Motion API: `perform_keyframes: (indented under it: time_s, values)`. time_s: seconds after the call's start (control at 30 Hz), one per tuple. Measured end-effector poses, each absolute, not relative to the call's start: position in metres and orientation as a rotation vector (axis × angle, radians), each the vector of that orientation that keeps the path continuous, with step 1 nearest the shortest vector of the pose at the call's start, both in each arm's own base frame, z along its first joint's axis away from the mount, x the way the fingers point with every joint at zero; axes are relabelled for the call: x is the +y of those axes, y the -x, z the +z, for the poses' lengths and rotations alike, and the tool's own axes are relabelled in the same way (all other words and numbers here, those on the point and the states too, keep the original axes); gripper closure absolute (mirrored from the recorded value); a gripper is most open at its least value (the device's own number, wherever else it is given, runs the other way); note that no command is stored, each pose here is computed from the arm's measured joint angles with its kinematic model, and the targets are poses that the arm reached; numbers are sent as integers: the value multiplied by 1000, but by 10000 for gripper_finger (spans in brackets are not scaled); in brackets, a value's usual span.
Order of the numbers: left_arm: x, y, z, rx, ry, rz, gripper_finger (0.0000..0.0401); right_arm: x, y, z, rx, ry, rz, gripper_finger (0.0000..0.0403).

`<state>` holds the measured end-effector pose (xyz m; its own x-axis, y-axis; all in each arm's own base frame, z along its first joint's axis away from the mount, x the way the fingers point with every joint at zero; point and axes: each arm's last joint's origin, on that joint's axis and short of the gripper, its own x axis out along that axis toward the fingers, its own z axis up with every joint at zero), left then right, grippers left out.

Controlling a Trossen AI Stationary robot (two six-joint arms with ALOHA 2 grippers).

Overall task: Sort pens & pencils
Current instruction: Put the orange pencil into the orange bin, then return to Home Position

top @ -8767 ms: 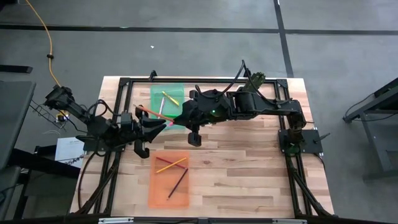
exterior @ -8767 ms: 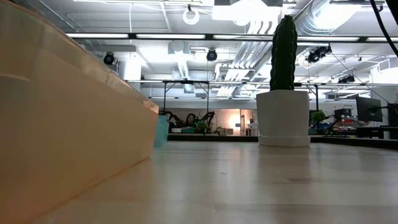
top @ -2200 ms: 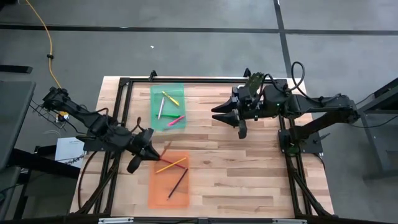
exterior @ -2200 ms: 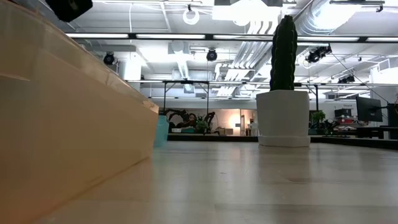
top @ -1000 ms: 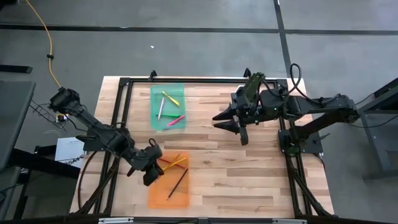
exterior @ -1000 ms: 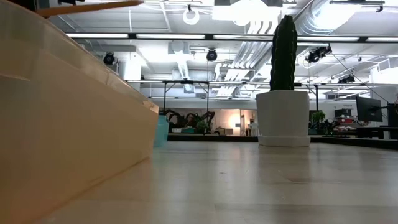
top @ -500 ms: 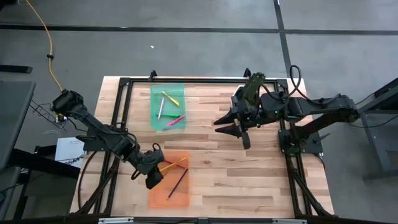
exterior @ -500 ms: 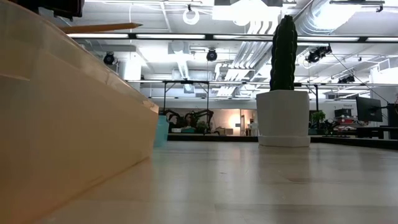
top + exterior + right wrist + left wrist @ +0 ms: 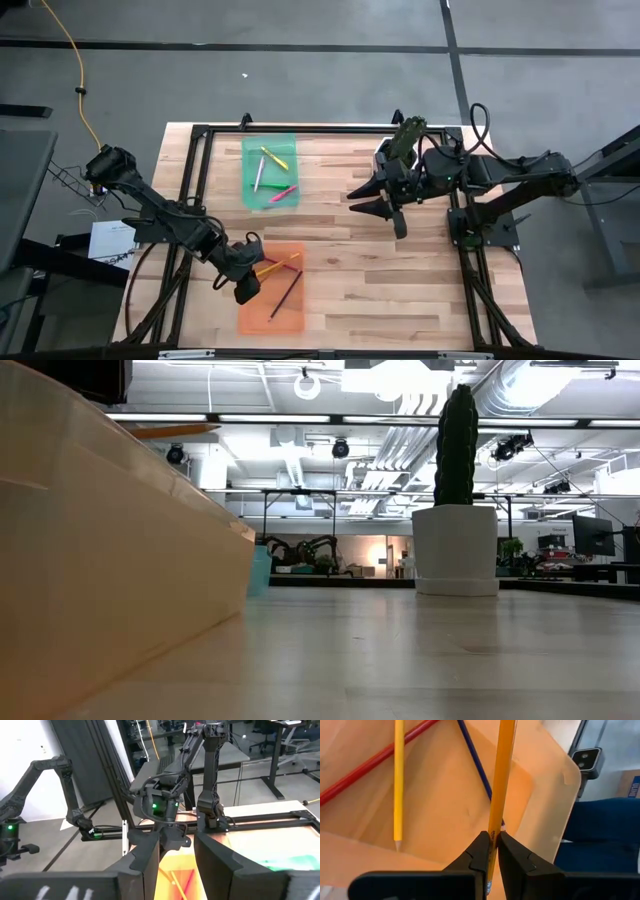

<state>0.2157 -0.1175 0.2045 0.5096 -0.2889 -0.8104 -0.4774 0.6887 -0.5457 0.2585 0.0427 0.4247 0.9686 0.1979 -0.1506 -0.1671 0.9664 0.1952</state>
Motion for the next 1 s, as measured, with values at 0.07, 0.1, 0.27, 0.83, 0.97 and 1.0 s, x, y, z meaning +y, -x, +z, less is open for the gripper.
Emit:
perform_keyframes:
  time_s: [0.07, 0.1, 0.27, 0.83, 0.97, 1.0]
  values:
    - [-117, -215, 204, 1064, 841, 136, 380, 43, -259, 424, 172, -179, 185, 289]
    - [-117, -215, 204, 1065, 840, 136, 380, 43, -259, 424, 173, -178, 186, 289]
    - [-117, -215, 204, 1073, 836, 143, 379, 43, -258, 424, 175, -172, 186, 289]
    - [-119, -220, 208, 998, 787, 75, 267, 43, -258, 424, 176, -166, 186, 289]
    - [-117, -224, 223, 812, 733, 59, 271, 43, -258, 424, 176, -174, 185, 289]
    - [-115, -223, 228, 767, 714, 76, 274, 43, -258, 424, 175, -178, 185, 289]
